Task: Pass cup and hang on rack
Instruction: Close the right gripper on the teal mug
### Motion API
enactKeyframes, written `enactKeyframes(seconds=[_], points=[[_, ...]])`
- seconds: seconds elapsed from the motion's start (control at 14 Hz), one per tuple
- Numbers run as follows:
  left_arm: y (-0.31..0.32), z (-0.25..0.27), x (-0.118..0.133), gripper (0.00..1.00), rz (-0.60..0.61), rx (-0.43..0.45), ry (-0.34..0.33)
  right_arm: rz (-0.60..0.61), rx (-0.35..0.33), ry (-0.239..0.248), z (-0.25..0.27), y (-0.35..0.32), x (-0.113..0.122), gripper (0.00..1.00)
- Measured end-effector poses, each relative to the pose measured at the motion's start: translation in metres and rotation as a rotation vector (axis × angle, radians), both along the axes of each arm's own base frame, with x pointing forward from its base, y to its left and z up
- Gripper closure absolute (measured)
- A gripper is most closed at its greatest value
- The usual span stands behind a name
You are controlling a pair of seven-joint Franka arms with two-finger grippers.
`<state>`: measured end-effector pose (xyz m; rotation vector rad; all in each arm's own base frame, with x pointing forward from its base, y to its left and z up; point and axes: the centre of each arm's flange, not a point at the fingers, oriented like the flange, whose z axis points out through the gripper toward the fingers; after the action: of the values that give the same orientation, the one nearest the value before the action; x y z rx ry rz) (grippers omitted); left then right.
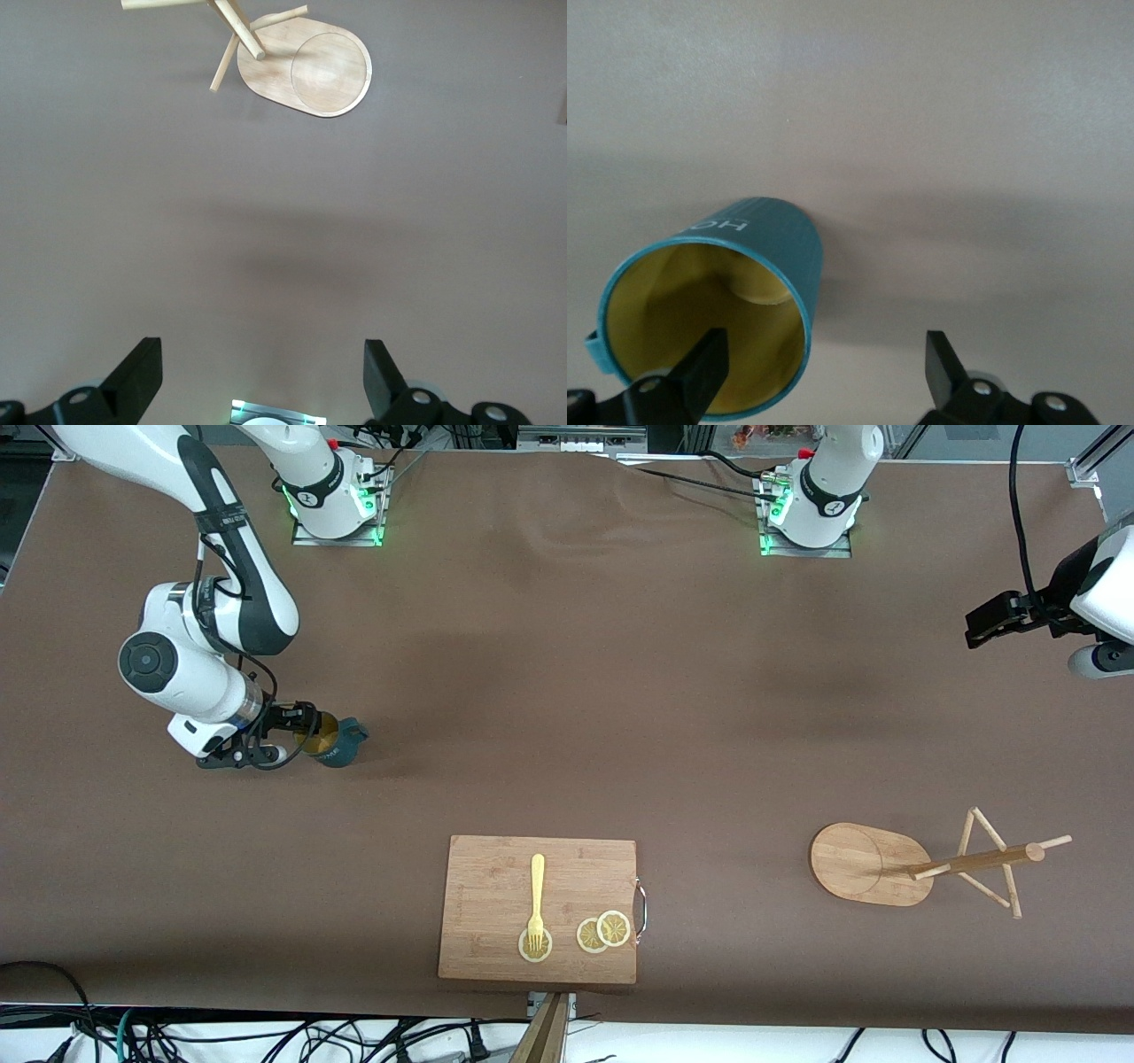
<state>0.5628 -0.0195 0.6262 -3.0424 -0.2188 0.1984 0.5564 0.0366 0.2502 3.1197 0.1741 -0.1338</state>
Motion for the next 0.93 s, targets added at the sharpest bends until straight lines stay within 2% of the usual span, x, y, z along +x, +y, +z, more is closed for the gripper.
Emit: enactKeyframes(seconds=[0.21, 0.57, 0.64, 0.85, 0.93], points=[[0.001, 0.0, 0.0, 0.0, 0.001, 0.0, 0.0, 0.0, 0.001, -0.018, -0.003, 0.0, -0.002, 0.38], [0.01, 0.0, 0.0, 0.0, 0.018, 0.001, 0.001, 0.001, 0.002, -0.029, -0.002, 0.0, 0.0, 0.89], [0.012, 0.0, 0.001, 0.0, 0.022, 0.001, 0.001, 0.001, 0.004, -0.036, 0.002, 0.001, 0.002, 0.96], [0.01, -0.003, 0.001, 0.0, 0.017, 0.0, 0.009, 0.018, 0.012, -0.057, 0.015, 0.016, 0.009, 0.96], [0.008, -0.004, 0.001, 0.0, 0.014, -0.001, 0.012, 0.003, 0.018, -0.051, 0.022, 0.031, 0.013, 0.96]])
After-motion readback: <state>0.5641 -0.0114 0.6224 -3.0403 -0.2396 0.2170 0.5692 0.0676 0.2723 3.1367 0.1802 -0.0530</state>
